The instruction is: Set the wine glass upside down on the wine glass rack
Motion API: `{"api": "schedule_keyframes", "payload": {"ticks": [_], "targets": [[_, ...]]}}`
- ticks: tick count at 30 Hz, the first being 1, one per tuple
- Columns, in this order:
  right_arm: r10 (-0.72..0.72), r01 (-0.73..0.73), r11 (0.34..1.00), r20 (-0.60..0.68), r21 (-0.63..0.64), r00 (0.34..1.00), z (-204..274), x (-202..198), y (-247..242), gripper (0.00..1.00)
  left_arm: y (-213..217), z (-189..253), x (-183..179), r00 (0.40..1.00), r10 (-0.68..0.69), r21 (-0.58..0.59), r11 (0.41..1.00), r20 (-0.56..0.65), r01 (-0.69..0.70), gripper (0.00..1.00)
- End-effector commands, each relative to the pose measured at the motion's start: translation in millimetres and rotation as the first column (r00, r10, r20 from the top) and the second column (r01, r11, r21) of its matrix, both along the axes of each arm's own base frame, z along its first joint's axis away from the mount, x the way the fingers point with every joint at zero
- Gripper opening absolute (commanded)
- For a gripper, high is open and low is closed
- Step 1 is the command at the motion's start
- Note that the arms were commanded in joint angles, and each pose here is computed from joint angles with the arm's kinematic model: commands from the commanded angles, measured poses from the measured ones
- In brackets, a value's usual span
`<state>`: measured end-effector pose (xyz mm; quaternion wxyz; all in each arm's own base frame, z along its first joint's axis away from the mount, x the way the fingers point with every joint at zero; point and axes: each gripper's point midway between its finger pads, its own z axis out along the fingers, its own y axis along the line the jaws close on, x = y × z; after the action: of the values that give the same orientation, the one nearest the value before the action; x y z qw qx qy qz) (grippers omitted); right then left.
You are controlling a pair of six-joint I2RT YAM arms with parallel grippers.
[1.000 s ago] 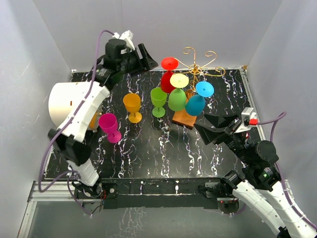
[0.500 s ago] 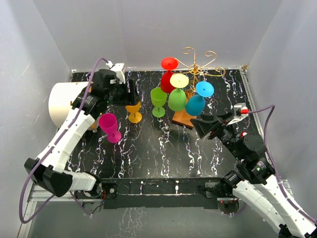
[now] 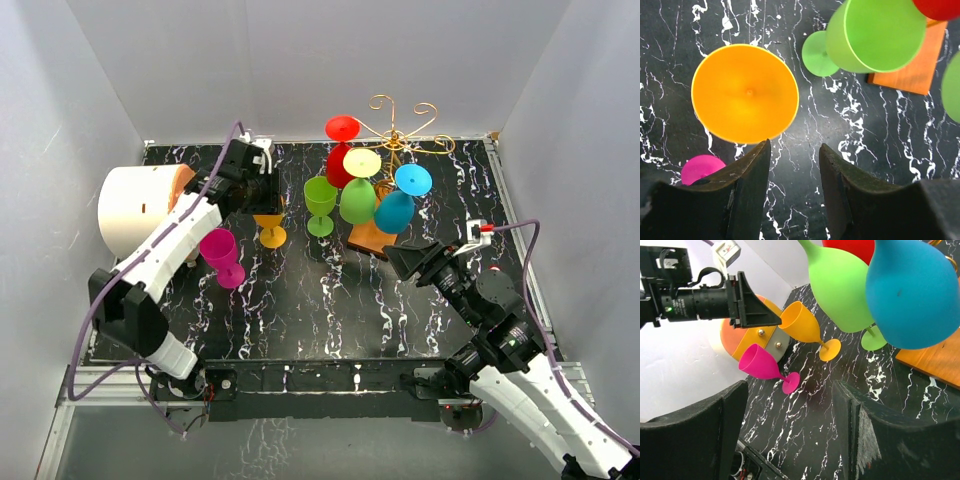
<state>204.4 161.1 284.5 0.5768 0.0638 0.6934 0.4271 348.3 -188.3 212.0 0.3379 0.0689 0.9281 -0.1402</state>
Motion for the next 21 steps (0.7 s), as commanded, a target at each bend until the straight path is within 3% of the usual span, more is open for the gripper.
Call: {"api": "schedule_keyframes", "payload": {"ticks": [1,6,11,21], "targets": [[-0.014,0.015,0.998,-0.021,0.059,1.0,7,1,-1,0.66,4,1,15,0.999,0.038,0.051,0.998,0.0,-0.038,0.41],[0.05,-0.05,0.998,0.001,0.029,0.999,10,-4,8,0.66,-1,-8,24,1.0,0.017,0.07,0.997,-0.015,-0.016,0.39],[0.072,-0.072,0.997,-0.018,0.008,0.997,5,-4,13,0.66,-1,-25,32,0.998,-0.009,0.125,0.992,-0.065,0.017,0.23],[0.056,-0.056,0.998,-0.028,0.002,0.998,3,-3,10,0.66,-12,-43,30,0.988,-0.079,0.121,0.988,-0.134,0.096,0.2]]}}
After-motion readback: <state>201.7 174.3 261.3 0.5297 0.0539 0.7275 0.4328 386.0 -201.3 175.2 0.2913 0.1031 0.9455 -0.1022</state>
